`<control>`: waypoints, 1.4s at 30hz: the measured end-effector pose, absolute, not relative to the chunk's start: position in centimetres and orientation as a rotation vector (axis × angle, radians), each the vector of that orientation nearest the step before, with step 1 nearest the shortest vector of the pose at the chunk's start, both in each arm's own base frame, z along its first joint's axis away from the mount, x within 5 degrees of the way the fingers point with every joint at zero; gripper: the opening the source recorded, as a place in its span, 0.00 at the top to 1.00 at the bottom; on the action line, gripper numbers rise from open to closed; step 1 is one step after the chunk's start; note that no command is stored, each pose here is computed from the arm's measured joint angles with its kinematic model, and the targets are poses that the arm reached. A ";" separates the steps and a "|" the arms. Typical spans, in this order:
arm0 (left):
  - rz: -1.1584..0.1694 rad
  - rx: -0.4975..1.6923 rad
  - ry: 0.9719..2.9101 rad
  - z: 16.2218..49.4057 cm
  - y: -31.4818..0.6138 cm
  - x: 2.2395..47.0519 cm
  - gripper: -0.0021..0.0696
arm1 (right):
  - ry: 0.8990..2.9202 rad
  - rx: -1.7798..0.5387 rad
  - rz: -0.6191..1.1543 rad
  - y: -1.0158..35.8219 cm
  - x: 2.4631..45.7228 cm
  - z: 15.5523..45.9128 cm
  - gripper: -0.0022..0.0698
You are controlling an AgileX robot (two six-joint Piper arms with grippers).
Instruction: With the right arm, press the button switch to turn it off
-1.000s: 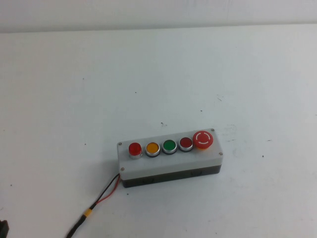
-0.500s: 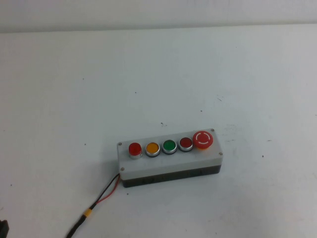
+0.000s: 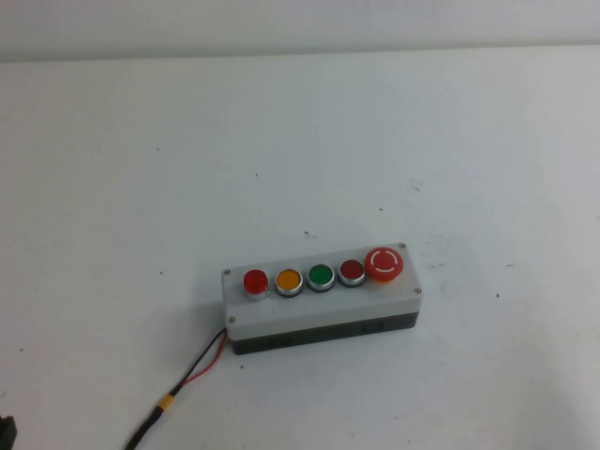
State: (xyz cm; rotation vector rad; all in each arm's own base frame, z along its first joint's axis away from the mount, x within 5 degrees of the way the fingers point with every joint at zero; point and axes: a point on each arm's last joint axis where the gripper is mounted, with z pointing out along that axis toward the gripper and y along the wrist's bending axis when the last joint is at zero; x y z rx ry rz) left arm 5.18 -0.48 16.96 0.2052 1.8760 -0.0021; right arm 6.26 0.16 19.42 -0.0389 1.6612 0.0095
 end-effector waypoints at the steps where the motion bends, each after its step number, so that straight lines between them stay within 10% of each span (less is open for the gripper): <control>1: -0.002 0.205 1.876 17.0 -0.5 5.2 0.97 | 1.641 -0.029 0.020 0.2 6.1 19.4 0.99; 42: -0.002 0.205 1.876 17.0 -0.5 5.2 0.97 | 1.837 -0.037 0.076 0.5 5.3 17.5 0.99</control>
